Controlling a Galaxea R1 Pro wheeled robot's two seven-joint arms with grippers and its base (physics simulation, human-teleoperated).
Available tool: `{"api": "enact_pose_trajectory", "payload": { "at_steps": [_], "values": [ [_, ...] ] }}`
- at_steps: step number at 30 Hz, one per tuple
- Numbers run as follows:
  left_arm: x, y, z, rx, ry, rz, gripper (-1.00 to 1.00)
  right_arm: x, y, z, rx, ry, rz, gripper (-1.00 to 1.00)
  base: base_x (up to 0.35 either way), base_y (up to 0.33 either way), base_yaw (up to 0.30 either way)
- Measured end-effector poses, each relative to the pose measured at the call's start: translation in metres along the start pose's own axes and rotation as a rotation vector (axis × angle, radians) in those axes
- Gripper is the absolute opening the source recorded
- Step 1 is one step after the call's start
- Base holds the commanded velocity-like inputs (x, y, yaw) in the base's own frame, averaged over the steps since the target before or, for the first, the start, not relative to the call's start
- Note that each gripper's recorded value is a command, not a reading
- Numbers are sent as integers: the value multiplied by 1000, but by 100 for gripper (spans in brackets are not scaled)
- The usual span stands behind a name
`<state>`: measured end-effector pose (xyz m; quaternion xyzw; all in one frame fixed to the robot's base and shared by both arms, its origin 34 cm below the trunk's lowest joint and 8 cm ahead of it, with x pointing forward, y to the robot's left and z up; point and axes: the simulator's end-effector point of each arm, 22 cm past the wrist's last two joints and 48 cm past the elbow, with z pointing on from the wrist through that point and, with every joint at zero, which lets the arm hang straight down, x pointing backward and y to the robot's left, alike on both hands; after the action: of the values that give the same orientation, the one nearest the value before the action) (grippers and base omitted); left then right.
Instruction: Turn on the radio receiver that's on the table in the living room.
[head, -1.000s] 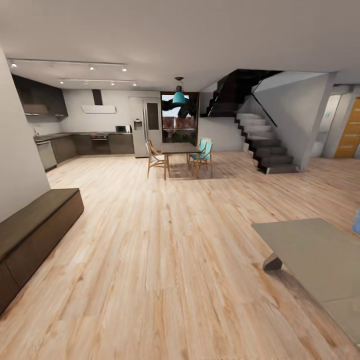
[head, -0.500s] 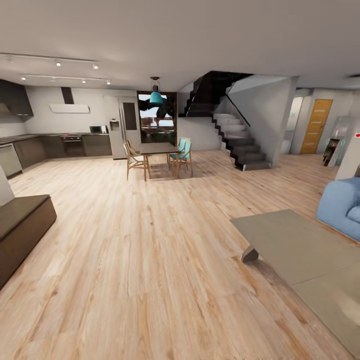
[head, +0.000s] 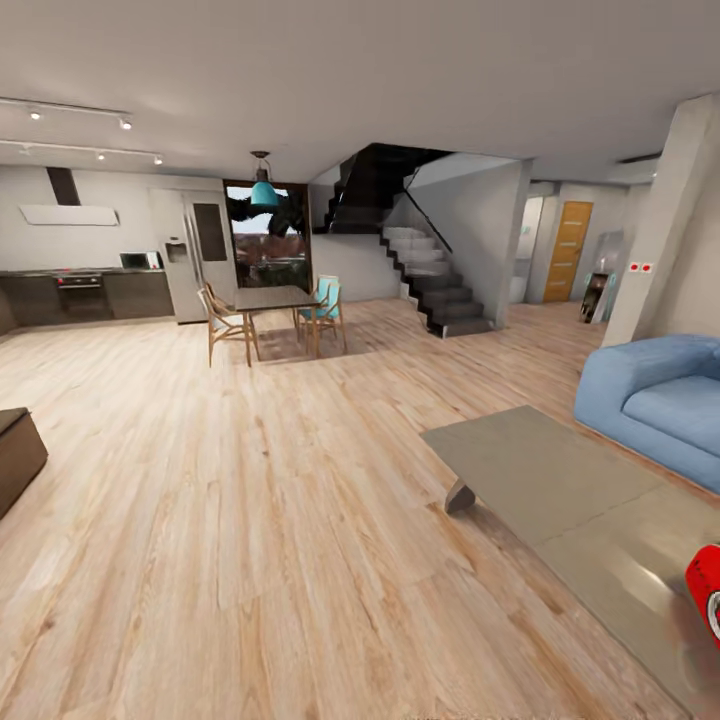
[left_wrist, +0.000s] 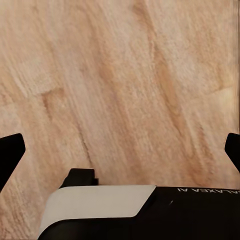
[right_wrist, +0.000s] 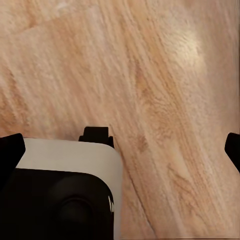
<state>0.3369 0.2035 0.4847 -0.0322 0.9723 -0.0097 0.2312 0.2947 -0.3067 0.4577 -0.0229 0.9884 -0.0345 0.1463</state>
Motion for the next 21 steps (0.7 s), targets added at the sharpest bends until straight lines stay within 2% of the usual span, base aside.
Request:
{"api": "enact_pose_trajectory", "payload": {
  "at_steps": [21],
  "values": [
    [0, -1, 0, 1, 0, -1, 100, 0, 0, 0, 0, 0, 0, 100, 0, 0, -280]
  ]
}}
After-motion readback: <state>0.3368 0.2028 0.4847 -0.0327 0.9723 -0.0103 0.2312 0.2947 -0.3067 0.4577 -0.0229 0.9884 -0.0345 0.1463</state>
